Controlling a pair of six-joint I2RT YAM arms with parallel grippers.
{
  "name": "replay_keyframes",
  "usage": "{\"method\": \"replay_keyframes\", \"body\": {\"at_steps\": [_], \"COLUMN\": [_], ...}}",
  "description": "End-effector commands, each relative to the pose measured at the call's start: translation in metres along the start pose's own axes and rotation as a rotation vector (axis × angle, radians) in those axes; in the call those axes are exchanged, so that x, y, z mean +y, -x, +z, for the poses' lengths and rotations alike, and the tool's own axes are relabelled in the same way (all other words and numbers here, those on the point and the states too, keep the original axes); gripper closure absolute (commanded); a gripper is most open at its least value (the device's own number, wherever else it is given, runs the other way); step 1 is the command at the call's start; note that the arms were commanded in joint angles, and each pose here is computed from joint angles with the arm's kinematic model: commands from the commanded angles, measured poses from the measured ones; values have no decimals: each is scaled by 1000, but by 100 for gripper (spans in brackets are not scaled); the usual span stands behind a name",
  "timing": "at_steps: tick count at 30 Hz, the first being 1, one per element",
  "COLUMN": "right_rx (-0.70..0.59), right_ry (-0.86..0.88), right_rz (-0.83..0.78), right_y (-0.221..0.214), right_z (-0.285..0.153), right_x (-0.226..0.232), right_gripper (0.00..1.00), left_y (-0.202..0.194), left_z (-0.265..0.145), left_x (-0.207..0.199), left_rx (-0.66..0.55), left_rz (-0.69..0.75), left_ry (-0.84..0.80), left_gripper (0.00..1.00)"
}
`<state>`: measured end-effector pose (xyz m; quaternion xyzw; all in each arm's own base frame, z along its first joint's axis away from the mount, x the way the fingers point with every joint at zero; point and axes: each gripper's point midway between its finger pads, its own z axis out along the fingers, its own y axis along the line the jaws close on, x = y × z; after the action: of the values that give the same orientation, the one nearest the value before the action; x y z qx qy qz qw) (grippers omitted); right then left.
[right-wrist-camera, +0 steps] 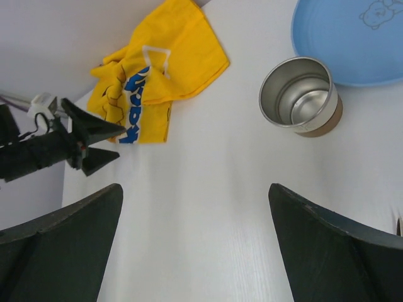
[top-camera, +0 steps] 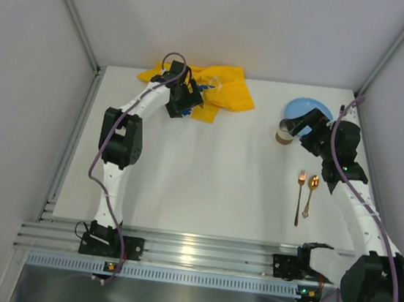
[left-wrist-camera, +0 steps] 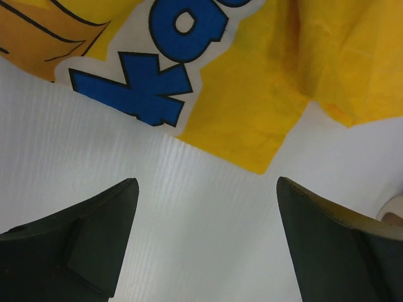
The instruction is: Set the dinner table for one person
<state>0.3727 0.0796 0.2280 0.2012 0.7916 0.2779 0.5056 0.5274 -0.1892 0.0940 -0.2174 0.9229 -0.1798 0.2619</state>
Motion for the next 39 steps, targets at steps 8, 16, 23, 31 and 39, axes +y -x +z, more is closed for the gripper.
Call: {"method": "replay_keyframes", "body": {"at_steps": [8,16,23,31,39], "right_rx": [-90,-39,0,47,109], "right_ry": [38,50,56,72,82], "right_rz": [-22,-4,-51,-65,-41], "right_y": [26,16,16,6,-13], "right_z": [-70,-76,-75,-69,-56], "right_x": [32,35,39,46,47], "right_gripper": [0,0,0,0,0], "left_y": [-13,-21,-22,11,-24], "left_z": [45,80,110,56,-72], "left_x": [33,21,0,-43,-47], "left_rx": [67,82,95,19,-84], "left_rz": [-37,-91,-117,-26,283], "left_ry": [138,102,7,-127,-11], "left_gripper": [5,16,70,100,100]}}
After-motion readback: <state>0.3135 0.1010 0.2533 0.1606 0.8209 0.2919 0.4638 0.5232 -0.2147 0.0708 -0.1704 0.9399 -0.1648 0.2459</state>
